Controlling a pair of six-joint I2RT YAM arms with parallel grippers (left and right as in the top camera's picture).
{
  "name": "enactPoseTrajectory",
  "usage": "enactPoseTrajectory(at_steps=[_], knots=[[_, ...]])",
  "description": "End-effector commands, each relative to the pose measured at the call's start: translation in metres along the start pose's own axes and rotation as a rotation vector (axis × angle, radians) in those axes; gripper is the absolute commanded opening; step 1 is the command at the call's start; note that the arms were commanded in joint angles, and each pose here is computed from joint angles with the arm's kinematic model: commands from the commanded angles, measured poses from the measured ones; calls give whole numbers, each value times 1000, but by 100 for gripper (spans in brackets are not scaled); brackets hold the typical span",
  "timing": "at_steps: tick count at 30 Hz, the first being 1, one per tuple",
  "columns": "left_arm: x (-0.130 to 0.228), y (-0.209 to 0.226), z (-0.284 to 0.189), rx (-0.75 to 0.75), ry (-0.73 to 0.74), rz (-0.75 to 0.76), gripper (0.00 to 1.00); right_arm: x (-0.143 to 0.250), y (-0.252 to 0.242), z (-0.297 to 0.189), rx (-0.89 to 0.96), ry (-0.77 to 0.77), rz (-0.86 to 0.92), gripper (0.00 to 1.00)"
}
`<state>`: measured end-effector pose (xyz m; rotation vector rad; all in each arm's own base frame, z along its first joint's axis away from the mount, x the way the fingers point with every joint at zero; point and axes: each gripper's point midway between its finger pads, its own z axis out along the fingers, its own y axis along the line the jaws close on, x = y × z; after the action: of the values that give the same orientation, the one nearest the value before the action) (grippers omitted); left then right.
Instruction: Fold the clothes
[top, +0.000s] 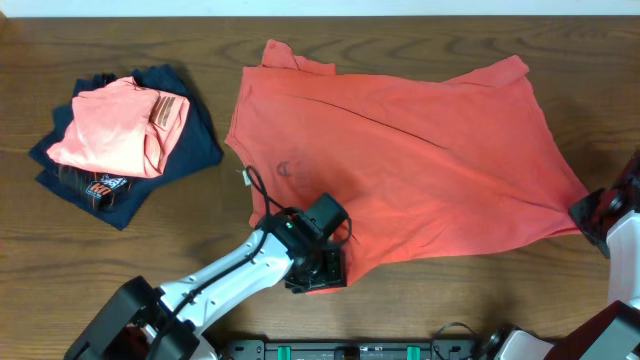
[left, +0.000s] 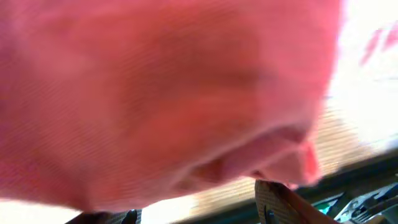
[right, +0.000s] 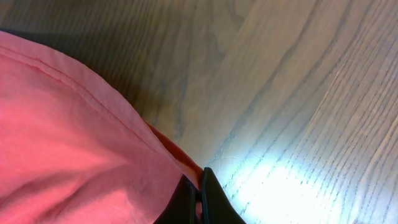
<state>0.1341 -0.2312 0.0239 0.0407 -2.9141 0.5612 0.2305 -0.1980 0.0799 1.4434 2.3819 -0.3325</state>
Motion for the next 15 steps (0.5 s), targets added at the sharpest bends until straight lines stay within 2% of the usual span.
enactPoseTrajectory(at_steps=[1,9,10,11,13,14,15], knots=[[-8,-2,2,-7,-43,33,59,-2,-1,-1,3,-5,-2,1],[-17,8,20,-45,-30,-27,58,-1,-2,-1,5,-1,-3,1],[-17,9,22,-45,-21,-35,55,-1,-2,-1,6,1,-4,1],[-17,10,23,-41,-12,-44,47,-1,-2,-1,7,2,-4,1],[-19,12,24,-36,0,-64,24,0,-3,-1,9,5,-5,1],[-19,13,24,-31,7,-74,7,0,-3,-1,9,5,-5,1],[-20,13,23,-24,13,-82,6,0,-3,-1,9,5,-4,1]])
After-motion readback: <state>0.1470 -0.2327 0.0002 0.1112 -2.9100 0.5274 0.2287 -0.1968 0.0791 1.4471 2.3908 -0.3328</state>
